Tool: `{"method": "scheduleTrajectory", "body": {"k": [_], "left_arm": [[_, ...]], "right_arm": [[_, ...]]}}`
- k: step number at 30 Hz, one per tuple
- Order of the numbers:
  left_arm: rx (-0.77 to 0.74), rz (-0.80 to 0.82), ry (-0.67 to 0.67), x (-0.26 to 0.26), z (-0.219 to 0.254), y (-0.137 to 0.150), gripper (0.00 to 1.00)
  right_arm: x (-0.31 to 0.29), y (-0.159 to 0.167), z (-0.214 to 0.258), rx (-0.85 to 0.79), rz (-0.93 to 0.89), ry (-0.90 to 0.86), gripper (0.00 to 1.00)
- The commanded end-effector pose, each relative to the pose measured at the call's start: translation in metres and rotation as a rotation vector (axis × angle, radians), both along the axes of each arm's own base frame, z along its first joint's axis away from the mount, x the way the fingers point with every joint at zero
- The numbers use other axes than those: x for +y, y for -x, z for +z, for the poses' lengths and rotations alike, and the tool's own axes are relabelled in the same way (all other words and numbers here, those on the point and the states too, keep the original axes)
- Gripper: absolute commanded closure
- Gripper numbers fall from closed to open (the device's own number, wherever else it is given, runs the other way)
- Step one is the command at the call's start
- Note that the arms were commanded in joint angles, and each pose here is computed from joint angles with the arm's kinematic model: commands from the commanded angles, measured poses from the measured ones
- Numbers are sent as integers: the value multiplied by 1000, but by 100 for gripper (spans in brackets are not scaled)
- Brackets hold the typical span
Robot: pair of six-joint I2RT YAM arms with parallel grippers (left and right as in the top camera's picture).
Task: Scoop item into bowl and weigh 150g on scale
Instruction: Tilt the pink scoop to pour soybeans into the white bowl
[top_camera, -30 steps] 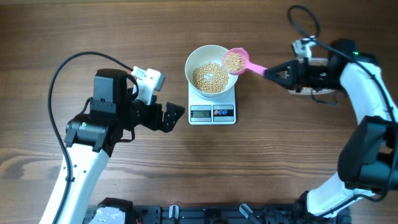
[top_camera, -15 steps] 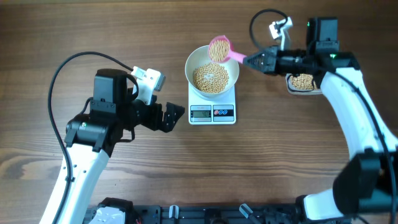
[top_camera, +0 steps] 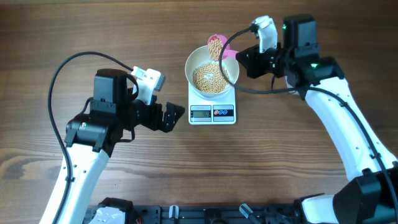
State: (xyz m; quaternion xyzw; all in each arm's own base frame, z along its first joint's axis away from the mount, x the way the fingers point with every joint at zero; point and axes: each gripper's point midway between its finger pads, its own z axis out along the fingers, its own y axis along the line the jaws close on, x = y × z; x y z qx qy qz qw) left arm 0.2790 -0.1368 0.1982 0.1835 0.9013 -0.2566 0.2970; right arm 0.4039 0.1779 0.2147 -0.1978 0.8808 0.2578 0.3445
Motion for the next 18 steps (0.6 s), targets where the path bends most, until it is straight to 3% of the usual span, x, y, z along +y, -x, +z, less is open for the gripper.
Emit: {"method": "scheduleTrajectory", "body": {"k": [1, 18], "left_arm": [[10, 3, 14, 0, -1, -1, 0], [10, 3, 14, 0, -1, -1, 0]], "right_arm": [[-1, -4, -1, -125, 55, 164, 96], [5, -4, -3, -247, 158, 328, 96]]}}
